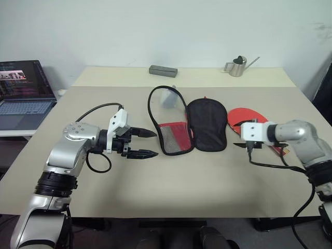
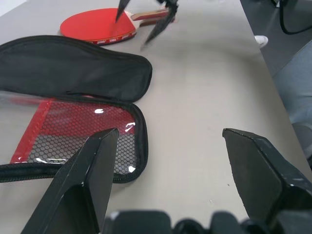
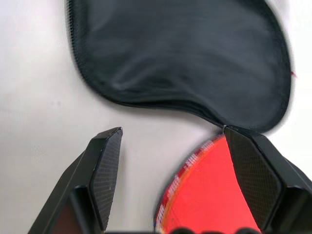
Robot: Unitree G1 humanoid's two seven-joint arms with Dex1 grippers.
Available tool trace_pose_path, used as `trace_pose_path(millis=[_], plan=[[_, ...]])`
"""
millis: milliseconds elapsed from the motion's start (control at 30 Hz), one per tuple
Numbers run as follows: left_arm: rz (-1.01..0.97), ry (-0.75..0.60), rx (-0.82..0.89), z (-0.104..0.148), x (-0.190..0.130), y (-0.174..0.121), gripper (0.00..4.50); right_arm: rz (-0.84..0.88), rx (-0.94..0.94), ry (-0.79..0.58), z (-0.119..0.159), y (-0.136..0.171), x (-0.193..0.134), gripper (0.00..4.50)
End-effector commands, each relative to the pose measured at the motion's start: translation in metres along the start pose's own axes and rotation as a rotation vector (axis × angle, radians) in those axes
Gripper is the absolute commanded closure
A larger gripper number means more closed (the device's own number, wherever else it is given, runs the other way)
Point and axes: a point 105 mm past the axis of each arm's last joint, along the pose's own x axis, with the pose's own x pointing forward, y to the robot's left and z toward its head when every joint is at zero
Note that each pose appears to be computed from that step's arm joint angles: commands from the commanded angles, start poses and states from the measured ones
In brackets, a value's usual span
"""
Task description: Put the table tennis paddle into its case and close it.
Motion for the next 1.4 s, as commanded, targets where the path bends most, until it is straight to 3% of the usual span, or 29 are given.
trace_pose_path(millis=[33, 100, 400, 567, 1400], plan=[[0.028, -0.037, 0.053, 0.019, -0.001, 0.006, 0.76, -0.06, 0.144, -0.027, 0.0, -0.013, -0.033, 0.49], [0.032, -0.059, 0.062, 0.026, 0.002, 0.007, 0.76, -0.064, 0.223, -0.023, -0.005, -0.01, -0.044, 0.01], [0.035, -0.16, 0.114, 0.064, 0.023, 0.014, 0.76, -0.301, 0.59, 0.034, -0.047, -0.015, -0.075, 0.01], [0.033, -0.119, 0.113, 0.066, 0.03, 0.02, 0.76, -0.354, 0.716, 0.077, -0.069, -0.01, -0.077, 0.01], [-0.096, -0.058, 0.21, 0.067, 0.045, 0.028, 0.76, -0.282, 0.94, 0.128, -0.11, 0.0, -0.021, 0.01]])
